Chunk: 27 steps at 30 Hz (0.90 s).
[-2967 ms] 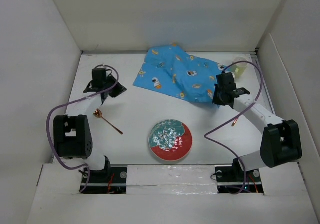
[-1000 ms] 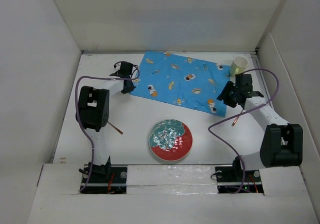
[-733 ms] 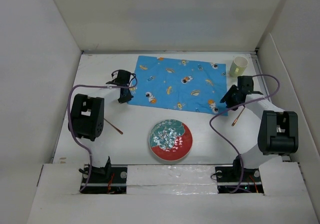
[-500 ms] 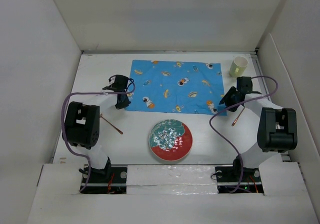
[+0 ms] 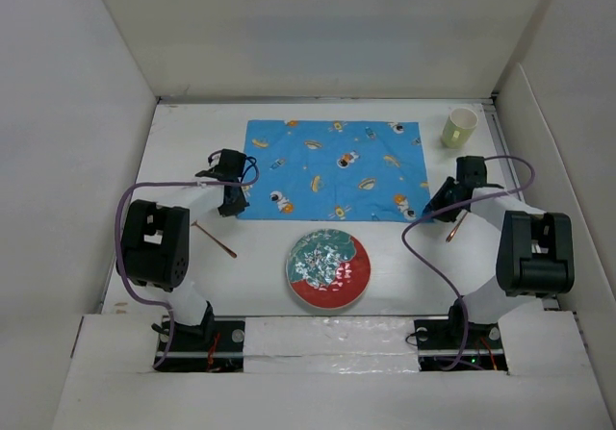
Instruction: Set the dinner table for one person
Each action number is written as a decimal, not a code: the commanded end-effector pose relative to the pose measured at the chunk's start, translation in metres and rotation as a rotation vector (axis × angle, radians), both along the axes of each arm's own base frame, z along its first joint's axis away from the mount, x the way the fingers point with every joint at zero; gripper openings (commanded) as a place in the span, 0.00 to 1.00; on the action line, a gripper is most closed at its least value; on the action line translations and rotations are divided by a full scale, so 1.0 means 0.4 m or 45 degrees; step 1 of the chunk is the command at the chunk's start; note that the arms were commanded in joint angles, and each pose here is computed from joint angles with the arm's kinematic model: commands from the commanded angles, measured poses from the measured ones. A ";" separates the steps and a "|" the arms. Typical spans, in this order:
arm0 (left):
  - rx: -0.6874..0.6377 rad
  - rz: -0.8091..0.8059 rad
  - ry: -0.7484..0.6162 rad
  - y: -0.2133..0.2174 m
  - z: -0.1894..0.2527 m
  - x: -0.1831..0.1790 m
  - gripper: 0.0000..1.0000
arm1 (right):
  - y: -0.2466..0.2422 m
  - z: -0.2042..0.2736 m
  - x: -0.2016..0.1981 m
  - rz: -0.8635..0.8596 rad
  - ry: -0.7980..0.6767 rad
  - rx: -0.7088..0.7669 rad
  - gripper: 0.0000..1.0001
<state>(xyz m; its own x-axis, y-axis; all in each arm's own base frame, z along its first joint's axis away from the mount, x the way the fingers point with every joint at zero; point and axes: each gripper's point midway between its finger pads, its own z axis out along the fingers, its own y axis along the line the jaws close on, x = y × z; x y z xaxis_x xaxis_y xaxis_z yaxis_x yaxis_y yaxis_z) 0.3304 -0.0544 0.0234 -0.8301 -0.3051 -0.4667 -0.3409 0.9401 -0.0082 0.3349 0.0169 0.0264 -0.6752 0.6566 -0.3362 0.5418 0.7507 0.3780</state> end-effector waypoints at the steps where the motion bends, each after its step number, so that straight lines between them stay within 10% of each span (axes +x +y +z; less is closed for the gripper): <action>1: 0.027 -0.008 0.019 0.016 0.011 -0.023 0.00 | 0.000 -0.003 -0.031 0.006 0.038 0.007 0.30; 14: 0.023 -0.008 -0.055 0.020 0.074 -0.019 0.06 | 0.006 0.157 -0.007 0.015 -0.173 0.047 0.24; 17: 0.013 -0.025 -0.174 0.010 0.171 0.041 0.26 | -0.001 0.294 0.054 -0.006 -0.373 0.037 0.00; 22: -0.123 -0.115 -0.487 -0.054 0.423 0.163 0.47 | -0.010 0.491 0.153 -0.018 -0.679 0.050 0.00; 27: -0.241 -0.272 -0.634 -0.142 0.548 0.178 0.37 | -0.054 0.555 0.220 -0.066 -0.733 0.042 0.00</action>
